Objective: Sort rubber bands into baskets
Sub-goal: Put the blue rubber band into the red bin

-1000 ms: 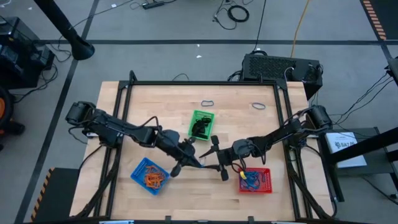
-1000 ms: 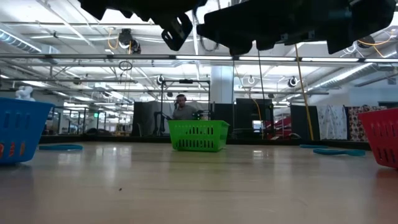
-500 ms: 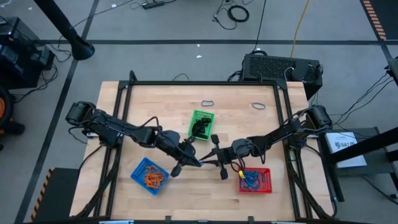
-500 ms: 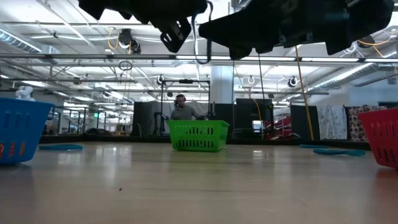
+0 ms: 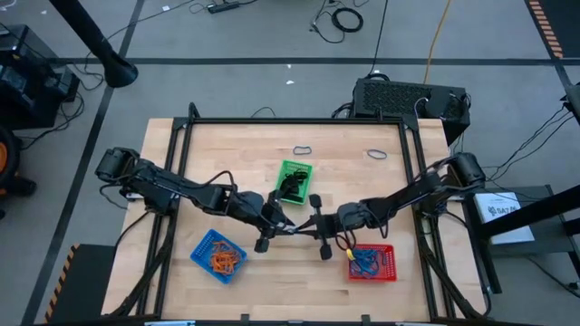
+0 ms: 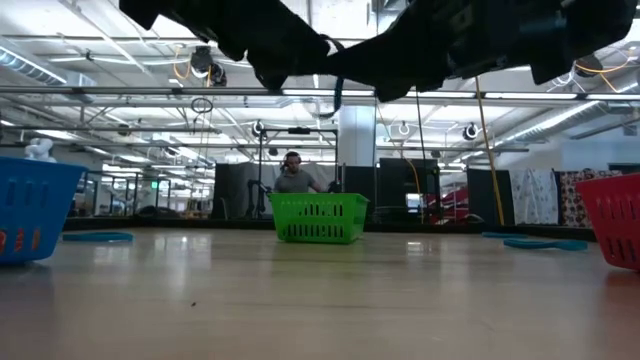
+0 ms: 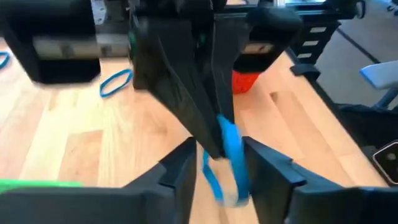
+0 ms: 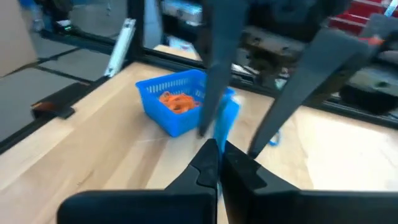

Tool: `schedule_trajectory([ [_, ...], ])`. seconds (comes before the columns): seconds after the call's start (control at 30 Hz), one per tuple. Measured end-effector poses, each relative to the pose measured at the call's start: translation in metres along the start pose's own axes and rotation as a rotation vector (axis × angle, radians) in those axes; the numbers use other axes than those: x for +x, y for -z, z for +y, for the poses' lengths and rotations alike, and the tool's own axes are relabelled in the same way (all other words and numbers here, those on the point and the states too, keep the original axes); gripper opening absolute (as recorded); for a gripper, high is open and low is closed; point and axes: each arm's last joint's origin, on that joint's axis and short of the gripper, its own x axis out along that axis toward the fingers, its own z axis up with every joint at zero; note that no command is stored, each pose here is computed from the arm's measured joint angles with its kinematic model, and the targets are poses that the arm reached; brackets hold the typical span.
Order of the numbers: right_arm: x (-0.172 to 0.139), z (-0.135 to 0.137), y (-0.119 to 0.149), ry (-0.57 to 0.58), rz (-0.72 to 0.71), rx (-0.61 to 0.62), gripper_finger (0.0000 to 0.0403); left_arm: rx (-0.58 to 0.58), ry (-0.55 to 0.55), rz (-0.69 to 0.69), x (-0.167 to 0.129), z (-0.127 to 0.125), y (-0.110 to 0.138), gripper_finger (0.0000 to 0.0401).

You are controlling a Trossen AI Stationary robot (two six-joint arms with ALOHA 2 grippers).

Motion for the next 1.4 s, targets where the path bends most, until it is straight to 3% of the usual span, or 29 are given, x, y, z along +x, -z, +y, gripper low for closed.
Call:
schedule_trajectory([
  [0.2,-0.017,-0.005,-0.014,0.032,0.075,0.063,0.0000,-0.047,-0.074,0.112,-0.001,0.003,0.011,0.0168],
  [0.47,-0.057,-0.006,-0.024,0.014,0.299,0.222,0.0000,-0.058,-0.145,0.296,-0.005,0.006,0.029,0.0173],
  [0.6,-0.076,0.000,-0.025,-0.053,0.411,0.377,0.0000,-0.094,-0.149,0.405,-0.008,0.006,0.039,0.0173],
  [0.87,-0.097,0.031,-0.025,-0.285,0.650,0.812,0.0000,-0.265,-0.133,0.688,-0.027,0.003,0.060,0.0173],
  [1.0,-0.102,0.050,-0.022,-0.330,0.786,0.965,0.0000,-0.243,-0.210,0.838,-0.038,0.004,0.071,0.0173],
  [1.2,-0.110,0.075,-0.009,-0.302,0.956,0.994,0.0000,-0.272,-0.298,1.054,-0.056,0.005,0.093,0.0173],
  [1.4,-0.110,0.084,0.009,-0.231,1.089,0.956,0.0000,-0.409,-0.294,1.179,-0.066,0.002,0.102,0.0173],
])
